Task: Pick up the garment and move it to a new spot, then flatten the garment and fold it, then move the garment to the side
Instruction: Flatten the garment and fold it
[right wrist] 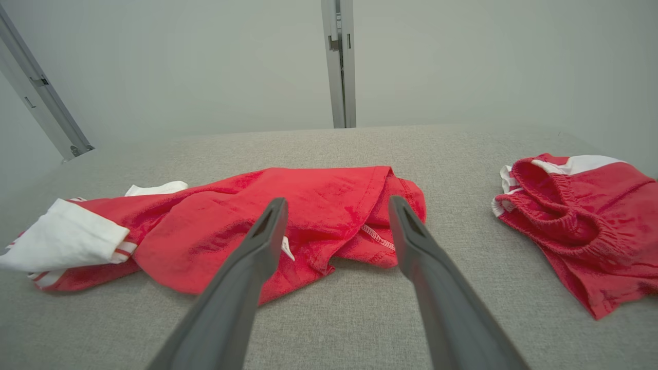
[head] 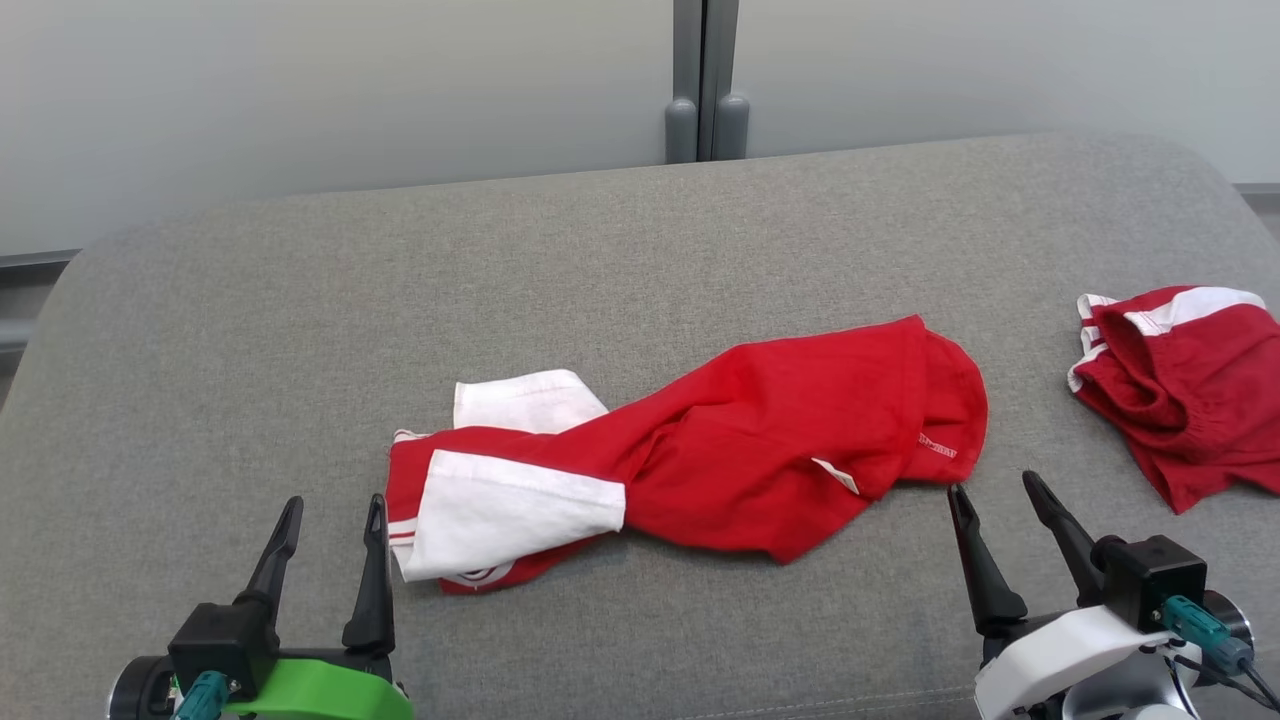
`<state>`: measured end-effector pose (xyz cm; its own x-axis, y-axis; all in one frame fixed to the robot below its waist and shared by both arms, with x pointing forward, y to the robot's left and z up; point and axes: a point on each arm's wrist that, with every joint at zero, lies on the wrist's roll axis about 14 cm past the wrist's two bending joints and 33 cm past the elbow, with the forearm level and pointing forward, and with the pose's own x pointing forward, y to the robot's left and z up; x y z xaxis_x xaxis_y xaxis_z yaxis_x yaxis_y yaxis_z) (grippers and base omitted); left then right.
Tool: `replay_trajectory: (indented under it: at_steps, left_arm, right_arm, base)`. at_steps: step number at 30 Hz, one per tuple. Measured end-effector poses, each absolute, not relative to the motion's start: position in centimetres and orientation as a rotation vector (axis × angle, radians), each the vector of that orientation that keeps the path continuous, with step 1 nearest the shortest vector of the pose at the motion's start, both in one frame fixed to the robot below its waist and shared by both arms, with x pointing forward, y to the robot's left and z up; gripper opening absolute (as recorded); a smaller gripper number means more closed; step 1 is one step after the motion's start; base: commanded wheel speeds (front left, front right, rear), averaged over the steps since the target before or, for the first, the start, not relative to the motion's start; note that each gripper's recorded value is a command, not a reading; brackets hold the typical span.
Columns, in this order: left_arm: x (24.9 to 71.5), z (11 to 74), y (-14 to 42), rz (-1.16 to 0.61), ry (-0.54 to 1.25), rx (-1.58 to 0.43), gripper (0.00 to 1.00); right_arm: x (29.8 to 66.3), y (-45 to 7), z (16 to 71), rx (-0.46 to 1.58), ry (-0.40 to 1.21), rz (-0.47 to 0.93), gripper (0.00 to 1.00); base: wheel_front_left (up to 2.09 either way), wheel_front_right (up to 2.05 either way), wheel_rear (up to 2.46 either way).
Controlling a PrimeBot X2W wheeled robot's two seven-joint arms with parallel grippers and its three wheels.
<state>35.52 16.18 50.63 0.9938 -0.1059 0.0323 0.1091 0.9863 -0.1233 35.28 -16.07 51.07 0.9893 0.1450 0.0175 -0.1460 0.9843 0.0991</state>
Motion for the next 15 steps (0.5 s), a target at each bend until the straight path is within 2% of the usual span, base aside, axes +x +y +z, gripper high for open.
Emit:
replay_trajectory:
  at_steps: [7, 15]
  left_arm:
    - [36.1, 50.7, 15.9, -0.118, -0.027, -0.126, 1.0]
    - [36.9, 50.2, 16.1, -0.114, -0.014, -0.12, 1.0]
  right_arm:
    - [35.5, -15.6, 48.0, 0.051, 0.113, 0.197, 1.0]
    - [37.6, -14.3, 44.5, -0.018, 0.219, 0.282, 1.0]
  base:
    - [0.0, 0.0, 0.0]
    - [0.0, 0.0, 0.0]
